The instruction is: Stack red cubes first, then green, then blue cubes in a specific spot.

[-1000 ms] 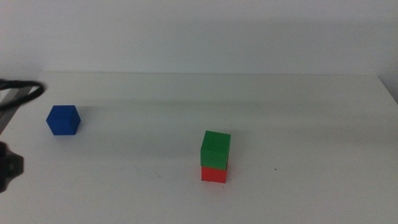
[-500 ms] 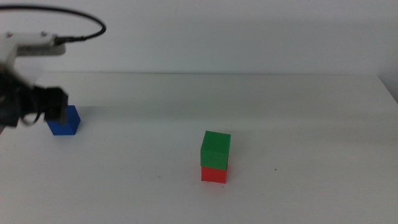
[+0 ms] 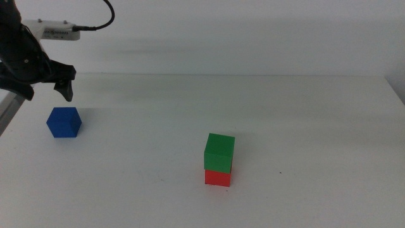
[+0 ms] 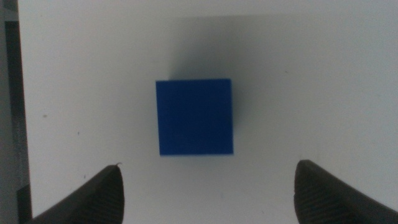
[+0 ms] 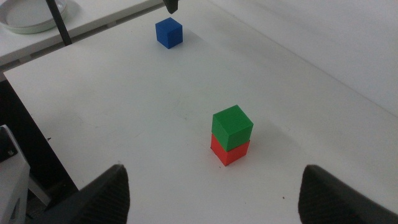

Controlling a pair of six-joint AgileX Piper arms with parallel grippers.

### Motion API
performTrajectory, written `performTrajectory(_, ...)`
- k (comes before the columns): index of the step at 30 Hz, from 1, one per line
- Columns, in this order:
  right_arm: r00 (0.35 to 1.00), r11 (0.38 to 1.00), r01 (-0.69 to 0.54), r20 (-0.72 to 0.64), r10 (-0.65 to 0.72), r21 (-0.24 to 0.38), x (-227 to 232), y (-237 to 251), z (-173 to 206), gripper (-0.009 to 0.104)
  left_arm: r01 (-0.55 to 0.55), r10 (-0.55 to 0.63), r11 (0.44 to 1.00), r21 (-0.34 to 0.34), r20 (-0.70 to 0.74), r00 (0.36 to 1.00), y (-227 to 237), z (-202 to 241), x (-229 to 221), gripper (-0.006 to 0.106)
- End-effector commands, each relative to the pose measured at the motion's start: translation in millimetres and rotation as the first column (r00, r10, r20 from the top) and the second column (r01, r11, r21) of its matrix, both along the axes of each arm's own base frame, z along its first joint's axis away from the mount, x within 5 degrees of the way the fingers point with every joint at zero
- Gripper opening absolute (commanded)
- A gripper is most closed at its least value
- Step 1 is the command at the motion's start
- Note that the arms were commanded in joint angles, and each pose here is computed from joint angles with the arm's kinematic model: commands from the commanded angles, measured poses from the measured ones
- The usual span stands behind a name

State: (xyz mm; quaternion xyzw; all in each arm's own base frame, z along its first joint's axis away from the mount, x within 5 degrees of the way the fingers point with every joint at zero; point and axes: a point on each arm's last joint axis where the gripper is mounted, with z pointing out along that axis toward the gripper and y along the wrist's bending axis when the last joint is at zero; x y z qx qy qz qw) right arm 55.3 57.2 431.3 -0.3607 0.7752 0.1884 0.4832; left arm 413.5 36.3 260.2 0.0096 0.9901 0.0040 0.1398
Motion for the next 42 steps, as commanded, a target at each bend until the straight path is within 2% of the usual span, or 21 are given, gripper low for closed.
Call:
performTrajectory(1,1.000,1.000,-0.002,0.014,0.002,0.009,0,-1,2,0.093,0.000,0.000,1.000,-0.025,-0.003,1.000,6,-3,6,0.094)
performTrajectory(3,1.000,1.000,-0.002,0.014,0.002,0.009,0,-1,2,0.093,0.000,0.000,0.999,-0.039,0.006,1.000,8,-10,11,0.094)
performTrajectory(22,1.000,1.000,-0.001,0.016,0.001,0.008,0,-1,2,0.093,0.002,-0.003,1.000,-0.026,-0.031,1.000,13,-76,36,0.094)
performTrajectory(26,1.000,1.000,-0.001,0.016,0.001,0.008,0,-1,2,0.093,0.001,-0.003,0.999,-0.033,-0.063,0.998,13,-86,36,0.090)
performTrajectory(29,1.000,1.000,-0.001,0.016,0.001,0.008,0,-1,2,0.093,0.000,-0.002,0.999,-0.035,-0.069,0.998,13,-90,36,0.078)
performTrajectory(30,1.000,1.000,-0.001,0.016,0.001,0.008,0,-1,2,0.093,0.000,-0.002,0.999,-0.035,-0.069,0.998,13,-90,36,0.071)
performTrajectory(35,1.000,1.000,-0.001,0.016,0.001,0.008,0,-1,2,0.093,-0.034,0.026,0.997,-0.071,-0.111,0.993,10,-85,31,0.028)
performTrajectory(38,1.000,1.000,-0.001,0.016,0.001,0.008,0,-1,2,0.093,-0.029,0.015,0.995,-0.094,-0.146,0.989,6,-56,15,0.001)
performTrajectory(42,1.000,1.000,-0.001,0.016,0.001,0.008,0,-1,2,0.093,-0.142,0.138,0.980,-0.141,-0.033,0.990,-13,-13,-24,-0.002)
